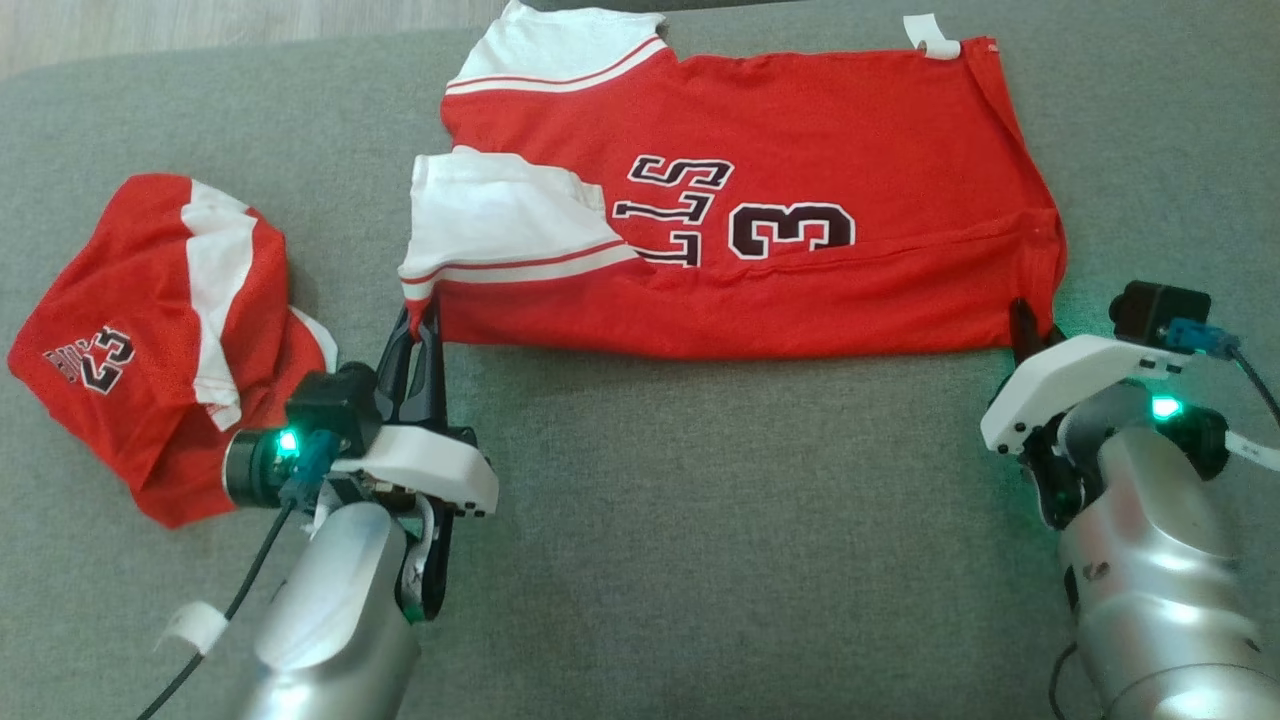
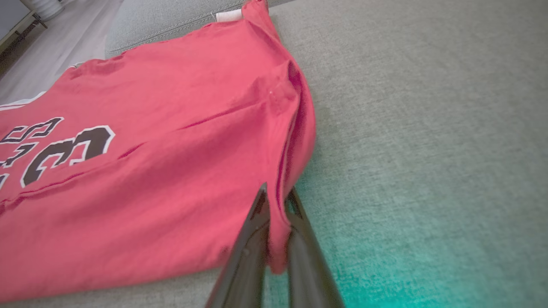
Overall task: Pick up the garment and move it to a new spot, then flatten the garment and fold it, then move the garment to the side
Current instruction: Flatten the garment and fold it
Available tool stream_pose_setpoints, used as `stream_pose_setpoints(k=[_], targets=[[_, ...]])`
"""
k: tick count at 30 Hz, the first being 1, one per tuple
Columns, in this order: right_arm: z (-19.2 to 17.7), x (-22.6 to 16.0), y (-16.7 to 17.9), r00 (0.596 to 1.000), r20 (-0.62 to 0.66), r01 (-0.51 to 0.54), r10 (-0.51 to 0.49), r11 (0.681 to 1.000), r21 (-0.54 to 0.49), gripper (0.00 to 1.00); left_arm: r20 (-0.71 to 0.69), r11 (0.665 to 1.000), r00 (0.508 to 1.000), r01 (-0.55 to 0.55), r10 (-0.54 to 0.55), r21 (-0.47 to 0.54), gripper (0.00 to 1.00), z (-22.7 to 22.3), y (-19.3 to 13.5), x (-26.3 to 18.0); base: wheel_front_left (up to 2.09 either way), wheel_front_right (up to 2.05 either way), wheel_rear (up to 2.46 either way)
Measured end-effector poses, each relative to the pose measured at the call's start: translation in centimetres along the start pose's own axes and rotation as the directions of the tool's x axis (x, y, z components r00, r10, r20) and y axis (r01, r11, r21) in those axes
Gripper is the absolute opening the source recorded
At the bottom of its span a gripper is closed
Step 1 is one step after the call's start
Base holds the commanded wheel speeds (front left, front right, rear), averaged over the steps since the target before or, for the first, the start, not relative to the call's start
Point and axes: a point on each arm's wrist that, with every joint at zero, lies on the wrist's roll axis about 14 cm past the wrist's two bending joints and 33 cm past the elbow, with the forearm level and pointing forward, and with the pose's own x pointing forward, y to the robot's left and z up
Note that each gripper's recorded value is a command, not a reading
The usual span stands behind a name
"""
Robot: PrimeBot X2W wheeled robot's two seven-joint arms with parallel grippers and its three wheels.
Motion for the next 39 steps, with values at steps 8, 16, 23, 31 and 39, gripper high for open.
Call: stream_pose_setpoints(k=[8, 16, 23, 31, 39], targets=[[0.7, -1.0, -1.1, 0.998, 0.050, 0.034, -0.033, 0.999, -0.033, 0.00, 0.009, 1.000, 1.000, 0.000, 0.000, 0.009, 0.00, 0.4, -0.1, -0.5, 0.00, 0.00, 0.00], [0.8, -3.4, -2.9, 0.993, 0.096, 0.078, -0.075, 0.997, -0.021, 0.00, 0.000, 1.000, 1.000, -0.006, 0.006, 0.023, 0.00, 0.0, 0.0, -2.3, 0.00, 0.00, 0.00], [0.2, -6.2, -3.8, 0.990, 0.104, 0.093, -0.092, 0.996, 0.000, 0.00, 0.008, 1.000, 1.000, -0.010, 0.010, 0.021, 0.00, -0.1, -0.4, -4.9, 0.00, 0.00, 0.00], [-2.0, -9.8, -5.3, 0.991, 0.074, 0.111, -0.115, 0.992, 0.054, 0.00, -0.060, 0.999, 0.997, 0.038, -0.037, 0.022, 0.00, -2.7, -2.2, -9.0, 0.00, 0.00, 0.00], [-4.5, -12.7, -6.4, 0.992, -0.018, 0.129, -0.128, 0.989, 0.072, 0.30, -0.093, 0.999, 0.995, 0.044, -0.045, -0.007, 0.00, -3.7, -3.3, -10.9, 0.00, 0.00, 0.00]])
